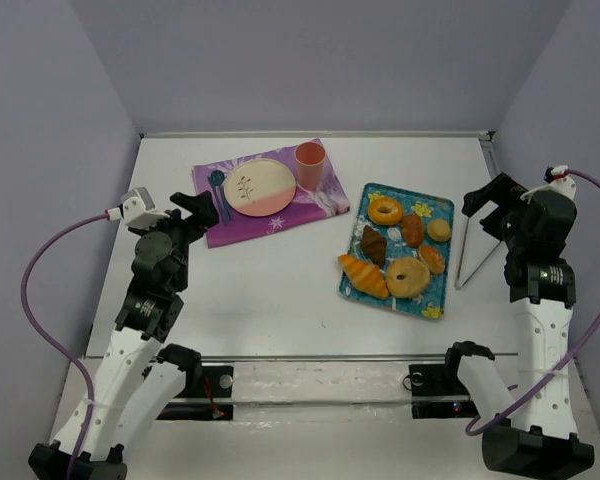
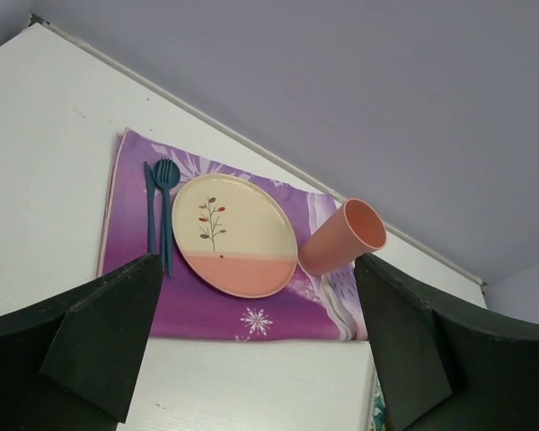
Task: Place the bread
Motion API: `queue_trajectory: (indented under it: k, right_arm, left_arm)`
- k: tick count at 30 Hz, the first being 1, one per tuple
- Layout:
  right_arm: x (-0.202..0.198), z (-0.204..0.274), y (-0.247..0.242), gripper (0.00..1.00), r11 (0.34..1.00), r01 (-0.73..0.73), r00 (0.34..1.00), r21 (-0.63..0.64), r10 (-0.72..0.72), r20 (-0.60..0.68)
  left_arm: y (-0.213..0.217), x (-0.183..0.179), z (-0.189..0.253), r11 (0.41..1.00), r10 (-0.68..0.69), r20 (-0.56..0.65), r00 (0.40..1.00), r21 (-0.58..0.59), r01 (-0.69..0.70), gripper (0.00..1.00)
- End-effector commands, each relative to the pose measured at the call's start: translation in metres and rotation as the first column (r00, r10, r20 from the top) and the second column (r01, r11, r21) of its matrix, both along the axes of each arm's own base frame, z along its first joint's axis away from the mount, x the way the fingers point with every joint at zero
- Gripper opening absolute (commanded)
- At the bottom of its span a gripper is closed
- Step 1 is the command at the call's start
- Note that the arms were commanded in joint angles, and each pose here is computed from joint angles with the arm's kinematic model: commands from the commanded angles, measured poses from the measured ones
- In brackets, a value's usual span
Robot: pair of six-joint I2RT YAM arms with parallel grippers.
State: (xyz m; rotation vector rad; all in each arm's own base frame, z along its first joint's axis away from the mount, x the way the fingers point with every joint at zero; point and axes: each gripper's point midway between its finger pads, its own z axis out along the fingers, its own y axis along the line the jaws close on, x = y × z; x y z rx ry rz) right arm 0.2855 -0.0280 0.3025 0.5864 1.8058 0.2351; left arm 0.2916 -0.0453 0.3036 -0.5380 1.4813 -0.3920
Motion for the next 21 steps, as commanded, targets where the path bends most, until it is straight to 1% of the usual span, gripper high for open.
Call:
queue_trajectory:
  k: [1,3,5,6,8,10,12,13,16,19,21]
  right_arm:
    - [-0.004,0.011,0.0,1.0,1.0,-0.001,1.0,-0.021,0.001,0.03]
    - [-0.003,0.006,0.0,1.0,1.0,0.009,1.0,-0.007,-0.009,0.027]
    - [0.002,-0.001,0.004,1.0,0.998,-0.039,0.999,-0.039,0.04,0.02]
    - [0.007,-0.011,0.002,1.0,0.998,-0.041,0.999,-0.038,0.041,-0.013]
    - [0.012,-0.025,-0.005,1.0,1.0,-0.001,0.998,-0.025,-0.001,-0.063]
    - [0.017,-0.047,-0.019,1.0,0.997,0.069,0.984,-0.03,-0.073,-0.164]
    - [0.02,-0.061,-0.024,1.0,0.996,0.082,0.969,-0.043,-0.09,-0.23]
    - [0.024,-0.076,-0.029,1.0,0.995,0.091,0.954,-0.042,-0.099,-0.283]
    - [0.024,-0.105,-0.045,1.0,0.993,0.116,0.919,-0.033,-0.12,-0.375]
    - [0.02,-0.144,-0.052,1.0,0.99,0.14,0.869,0.003,-0.122,-0.48]
    - [0.019,-0.168,-0.057,1.0,0.988,0.154,0.828,-0.01,-0.135,-0.544]
  left_arm:
    - [-0.002,0.003,0.02,1.0,-0.01,0.049,0.999,-0.005,0.01,0.99]
    - [-0.004,0.004,0.018,1.0,-0.014,0.045,0.999,-0.003,0.014,0.99]
    - [-0.005,0.006,0.014,1.0,-0.02,0.045,0.999,-0.003,0.02,0.99]
    - [-0.007,0.008,0.014,1.0,-0.025,0.045,0.999,-0.001,0.025,0.99]
    - [-0.008,0.009,0.012,1.0,-0.03,0.036,0.999,0.005,0.029,0.99]
    - [-0.009,0.011,0.009,0.999,-0.034,0.028,0.999,0.015,0.034,0.99]
    - [-0.009,0.012,0.004,0.999,-0.031,0.017,0.999,0.026,0.031,0.99]
    - [-0.008,0.012,0.002,0.999,-0.028,0.012,1.0,0.032,0.028,0.99]
    - [-0.005,0.012,-0.006,0.999,-0.014,-0.001,1.0,0.044,0.014,0.99]
    - [-0.004,0.013,-0.014,0.998,-0.006,-0.014,1.0,0.062,0.007,0.99]
    - [-0.003,0.014,-0.015,0.997,-0.005,-0.008,1.0,0.072,0.005,0.99]
